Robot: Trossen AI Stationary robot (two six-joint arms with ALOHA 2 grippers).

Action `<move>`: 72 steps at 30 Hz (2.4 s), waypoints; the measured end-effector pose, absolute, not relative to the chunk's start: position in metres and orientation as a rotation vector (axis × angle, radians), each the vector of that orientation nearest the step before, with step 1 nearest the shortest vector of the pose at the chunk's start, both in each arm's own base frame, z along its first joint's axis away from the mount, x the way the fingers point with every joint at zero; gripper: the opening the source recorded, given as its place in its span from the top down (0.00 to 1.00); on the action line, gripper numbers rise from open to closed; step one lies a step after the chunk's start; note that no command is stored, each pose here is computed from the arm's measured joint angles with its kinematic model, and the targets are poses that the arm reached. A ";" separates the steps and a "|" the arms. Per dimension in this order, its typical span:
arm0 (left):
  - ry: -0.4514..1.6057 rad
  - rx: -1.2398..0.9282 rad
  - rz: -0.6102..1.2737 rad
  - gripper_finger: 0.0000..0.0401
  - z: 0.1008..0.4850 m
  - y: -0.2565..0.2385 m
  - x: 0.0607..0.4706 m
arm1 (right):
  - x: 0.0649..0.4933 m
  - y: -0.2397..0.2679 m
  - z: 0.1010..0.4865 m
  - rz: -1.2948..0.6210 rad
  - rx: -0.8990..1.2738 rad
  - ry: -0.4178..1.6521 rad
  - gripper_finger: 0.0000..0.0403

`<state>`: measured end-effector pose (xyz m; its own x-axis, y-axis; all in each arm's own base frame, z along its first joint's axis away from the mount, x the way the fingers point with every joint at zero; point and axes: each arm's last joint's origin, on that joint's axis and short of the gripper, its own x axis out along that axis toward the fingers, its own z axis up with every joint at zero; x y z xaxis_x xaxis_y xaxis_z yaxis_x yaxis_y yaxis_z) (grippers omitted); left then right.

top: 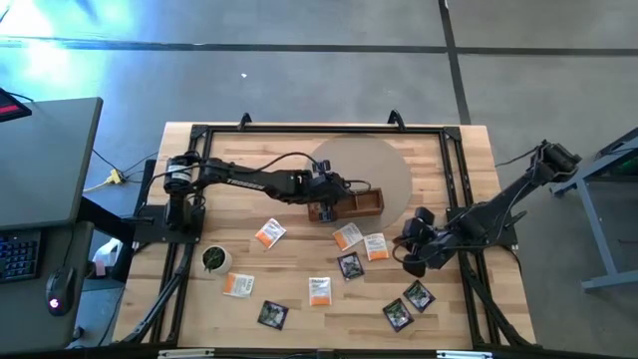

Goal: Pick & Place Tea
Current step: Put the violet tea bag into the middle section of the wooden organizer

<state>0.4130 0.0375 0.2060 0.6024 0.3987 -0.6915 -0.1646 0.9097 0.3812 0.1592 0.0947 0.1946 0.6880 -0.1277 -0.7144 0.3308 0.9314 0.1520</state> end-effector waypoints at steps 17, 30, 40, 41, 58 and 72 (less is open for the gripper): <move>0.833 0.270 0.290 0.54 0.224 0.020 0.420 | 0.162 0.095 0.197 -0.269 0.276 0.717 0.99; 0.801 0.047 -0.147 0.54 0.222 -0.033 0.430 | 0.164 0.096 0.198 -0.297 0.342 0.673 1.00; 0.904 0.153 -0.317 0.54 0.175 -0.085 0.433 | 0.166 0.096 0.200 -0.308 0.272 0.631 1.00; 0.893 0.169 -0.321 0.54 0.172 -0.088 0.435 | 0.166 0.096 0.200 -0.305 0.272 0.629 1.00; 0.887 0.289 -0.208 0.54 0.156 -0.092 0.441 | 0.208 0.129 0.184 -0.004 -0.005 0.534 0.99; 0.912 0.288 -0.198 0.54 0.154 -0.085 0.440 | 0.258 0.151 0.122 0.087 -0.008 0.683 1.00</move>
